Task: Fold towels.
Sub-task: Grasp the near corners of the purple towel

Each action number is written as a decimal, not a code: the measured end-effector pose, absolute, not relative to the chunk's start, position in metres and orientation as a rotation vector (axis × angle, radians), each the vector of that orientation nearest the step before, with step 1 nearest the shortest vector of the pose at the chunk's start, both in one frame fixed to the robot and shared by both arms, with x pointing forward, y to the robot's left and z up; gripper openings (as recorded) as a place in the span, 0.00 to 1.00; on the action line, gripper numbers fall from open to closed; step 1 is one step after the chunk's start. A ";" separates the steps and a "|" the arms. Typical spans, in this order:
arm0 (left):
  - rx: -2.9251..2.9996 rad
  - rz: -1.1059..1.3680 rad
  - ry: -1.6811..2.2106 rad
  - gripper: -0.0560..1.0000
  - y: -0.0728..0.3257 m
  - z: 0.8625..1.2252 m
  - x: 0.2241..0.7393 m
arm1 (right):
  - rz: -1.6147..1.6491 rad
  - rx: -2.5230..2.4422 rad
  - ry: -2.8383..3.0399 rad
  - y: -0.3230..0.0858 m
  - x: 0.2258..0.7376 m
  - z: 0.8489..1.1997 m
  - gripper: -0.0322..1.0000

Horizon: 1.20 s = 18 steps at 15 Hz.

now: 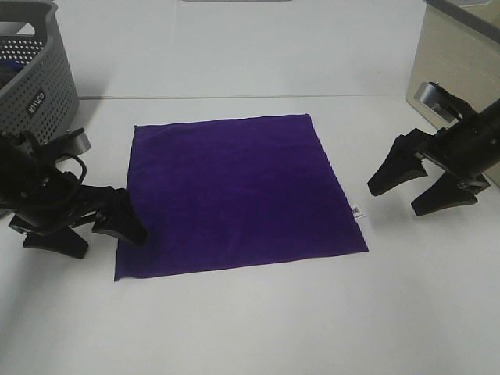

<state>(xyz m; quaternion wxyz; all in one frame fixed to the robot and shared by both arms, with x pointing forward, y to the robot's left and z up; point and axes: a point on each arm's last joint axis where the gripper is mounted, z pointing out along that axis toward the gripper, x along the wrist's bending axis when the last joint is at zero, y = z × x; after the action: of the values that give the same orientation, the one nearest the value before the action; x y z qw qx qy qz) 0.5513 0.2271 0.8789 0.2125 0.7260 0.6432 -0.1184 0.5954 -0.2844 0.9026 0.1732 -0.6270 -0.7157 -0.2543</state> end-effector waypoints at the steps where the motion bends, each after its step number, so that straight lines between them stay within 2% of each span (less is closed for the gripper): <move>1: 2.013 -0.330 1.788 0.99 0.227 0.879 0.551 | -0.718 -1.783 -2.023 -0.284 0.595 0.902 0.99; 6: 1.955 -0.341 1.816 0.99 0.225 0.879 0.553 | -0.688 -1.827 -1.894 -0.282 0.598 0.874 0.99; 18: 1.902 -0.331 1.842 0.99 0.225 0.879 0.556 | -0.721 -1.817 -1.759 -0.276 0.601 0.864 0.98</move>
<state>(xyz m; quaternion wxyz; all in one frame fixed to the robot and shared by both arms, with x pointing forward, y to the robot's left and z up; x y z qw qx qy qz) 0.5558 0.2246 0.8786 0.2344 0.6928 0.6712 -0.1207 0.6007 -0.2765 0.8645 0.2530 -0.6684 -0.6471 -0.2654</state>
